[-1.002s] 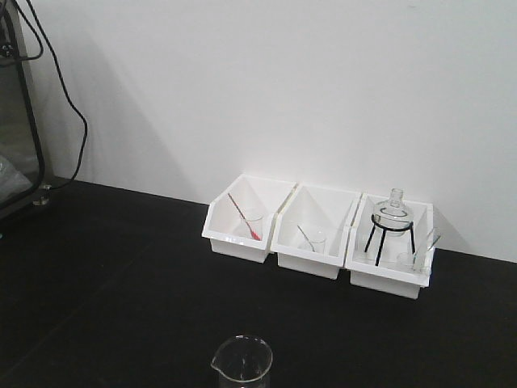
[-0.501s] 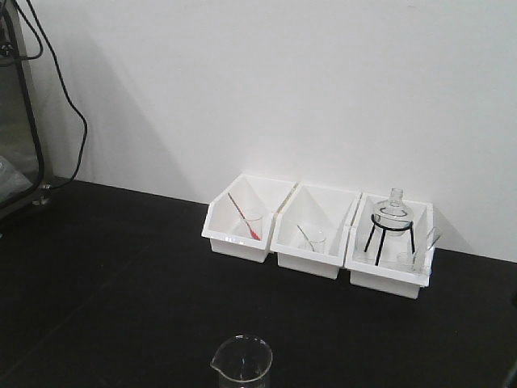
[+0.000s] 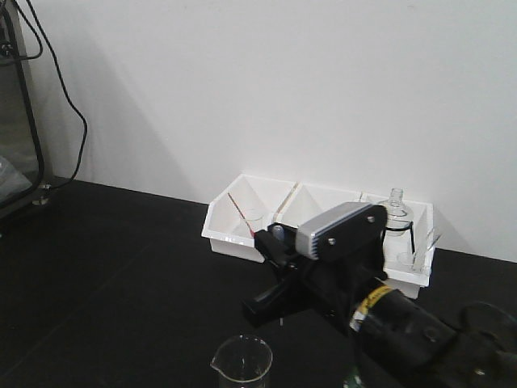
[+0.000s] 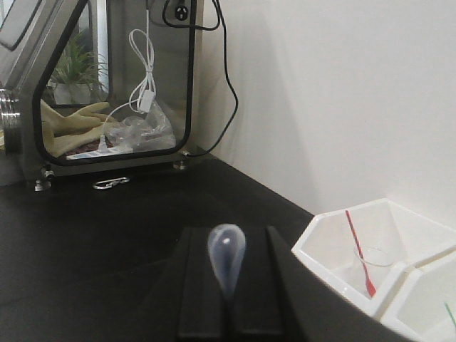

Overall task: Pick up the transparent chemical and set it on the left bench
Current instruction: 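Lower the pipette into the beaker and open the right gripper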

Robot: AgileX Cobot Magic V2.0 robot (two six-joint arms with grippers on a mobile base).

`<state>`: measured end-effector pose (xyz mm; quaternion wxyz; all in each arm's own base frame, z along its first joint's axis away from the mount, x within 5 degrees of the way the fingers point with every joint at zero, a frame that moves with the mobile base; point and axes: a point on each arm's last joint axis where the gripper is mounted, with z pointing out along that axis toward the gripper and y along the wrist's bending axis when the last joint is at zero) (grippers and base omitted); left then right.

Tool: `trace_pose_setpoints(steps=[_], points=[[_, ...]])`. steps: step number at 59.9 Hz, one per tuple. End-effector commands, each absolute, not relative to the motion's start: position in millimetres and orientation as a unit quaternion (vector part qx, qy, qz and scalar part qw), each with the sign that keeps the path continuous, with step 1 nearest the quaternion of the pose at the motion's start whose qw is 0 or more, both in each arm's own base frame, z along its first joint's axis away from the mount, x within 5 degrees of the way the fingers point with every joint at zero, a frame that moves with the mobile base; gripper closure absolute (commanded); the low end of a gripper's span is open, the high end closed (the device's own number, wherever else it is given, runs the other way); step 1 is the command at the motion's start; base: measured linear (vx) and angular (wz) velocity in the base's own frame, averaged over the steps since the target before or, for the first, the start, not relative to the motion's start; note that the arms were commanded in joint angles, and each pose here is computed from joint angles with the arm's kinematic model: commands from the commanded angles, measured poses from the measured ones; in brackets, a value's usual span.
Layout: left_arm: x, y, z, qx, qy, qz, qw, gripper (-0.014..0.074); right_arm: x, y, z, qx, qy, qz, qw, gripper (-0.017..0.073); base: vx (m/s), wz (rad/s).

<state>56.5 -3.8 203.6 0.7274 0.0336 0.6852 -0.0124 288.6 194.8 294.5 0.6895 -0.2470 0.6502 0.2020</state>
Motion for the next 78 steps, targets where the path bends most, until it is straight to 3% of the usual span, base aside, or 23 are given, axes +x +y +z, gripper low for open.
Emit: trace_pose_setpoints(steps=[1,11,26,32,43,49,60,68,78], points=[[55.0,-3.6,206.3,0.029,0.655,-0.016,0.755,0.0597,303.3,207.8,318.1,-0.228,0.594,0.228,0.737,0.0559,0.0,0.0],[55.0,-3.6,206.3,0.029,0.655,-0.016,0.755,0.0597,319.4,235.2,297.3,-0.239,0.612,0.243,0.714,0.0559,0.0,0.0],[55.0,-3.6,206.3,0.029,0.655,-0.016,0.755,0.0597,328.7,240.4,257.5,-0.256,0.688,0.219,0.643,0.0487,0.0,0.0],[55.0,-3.6,206.3,0.029,0.655,-0.016,0.755,0.0597,329.1,240.4,254.6,-0.257,0.695,0.216,0.636,0.0378,0.0,0.0],[55.0,-3.6,206.3,0.029,0.655,-0.016,0.755,0.0597,329.8,239.6,253.0,-0.248,0.703,0.217,0.63,0.0069,0.0,0.0],[55.0,-3.6,206.3,0.029,0.655,-0.016,0.755,0.0597,330.5,237.9,255.0,-0.233,0.705,0.222,0.632,-0.0028,0.0,0.0],[55.0,-3.6,206.3,0.029,0.655,-0.016,0.755,0.0597,303.6,218.1,295.5,-0.232,0.719,0.214,0.619,-0.0014,0.0,0.0],[55.0,-3.6,206.3,0.029,0.655,-0.016,0.755,0.0597,247.7,177.2,335.3,-0.24,0.7,0.202,0.642,0.0027,0.0,0.0],[55.0,-3.6,206.3,0.029,0.655,-0.016,0.755,0.0597,186.5,133.2,343.1,-0.237,0.692,0.201,0.652,0.0061,0.0,0.0]])
